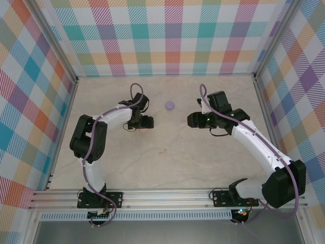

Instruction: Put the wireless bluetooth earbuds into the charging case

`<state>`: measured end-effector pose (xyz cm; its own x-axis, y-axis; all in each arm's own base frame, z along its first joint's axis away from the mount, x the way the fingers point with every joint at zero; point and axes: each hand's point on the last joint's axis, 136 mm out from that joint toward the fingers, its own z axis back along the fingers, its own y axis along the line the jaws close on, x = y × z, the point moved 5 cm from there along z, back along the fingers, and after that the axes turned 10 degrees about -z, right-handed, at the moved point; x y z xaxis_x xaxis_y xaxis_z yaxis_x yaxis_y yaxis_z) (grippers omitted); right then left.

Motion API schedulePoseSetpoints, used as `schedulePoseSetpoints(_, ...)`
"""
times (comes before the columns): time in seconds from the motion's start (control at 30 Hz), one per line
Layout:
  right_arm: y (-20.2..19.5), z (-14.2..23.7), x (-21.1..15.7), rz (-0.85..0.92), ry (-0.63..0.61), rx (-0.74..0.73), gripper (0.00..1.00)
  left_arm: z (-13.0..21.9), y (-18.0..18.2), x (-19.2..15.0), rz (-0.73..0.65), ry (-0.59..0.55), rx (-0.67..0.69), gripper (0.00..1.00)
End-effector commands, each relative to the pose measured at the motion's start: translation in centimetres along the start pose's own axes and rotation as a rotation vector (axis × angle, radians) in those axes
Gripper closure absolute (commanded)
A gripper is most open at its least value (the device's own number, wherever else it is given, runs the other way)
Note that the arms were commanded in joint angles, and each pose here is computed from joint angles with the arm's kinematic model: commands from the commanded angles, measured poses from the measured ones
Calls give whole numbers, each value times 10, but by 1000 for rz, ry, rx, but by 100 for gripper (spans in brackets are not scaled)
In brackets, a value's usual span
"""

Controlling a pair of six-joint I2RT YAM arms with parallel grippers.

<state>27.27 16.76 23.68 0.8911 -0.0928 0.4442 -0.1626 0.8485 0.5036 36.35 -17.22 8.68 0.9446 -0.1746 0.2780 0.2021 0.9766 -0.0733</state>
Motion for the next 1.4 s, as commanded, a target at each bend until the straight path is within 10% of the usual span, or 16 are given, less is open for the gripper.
schedulePoseSetpoints(0.0,-2,-3,-5,-3,25,0,50,0,-4,4,-16,7,38,19)
schedulePoseSetpoints(0.83,-7,-2,-9,-2,25,-29,48,-20,-39,0,-38,53,11,47)
schedulePoseSetpoints(1.37,-21,-8,-14,-31,31,-98,47,-18,-137,-1,-77,3,-44,48)
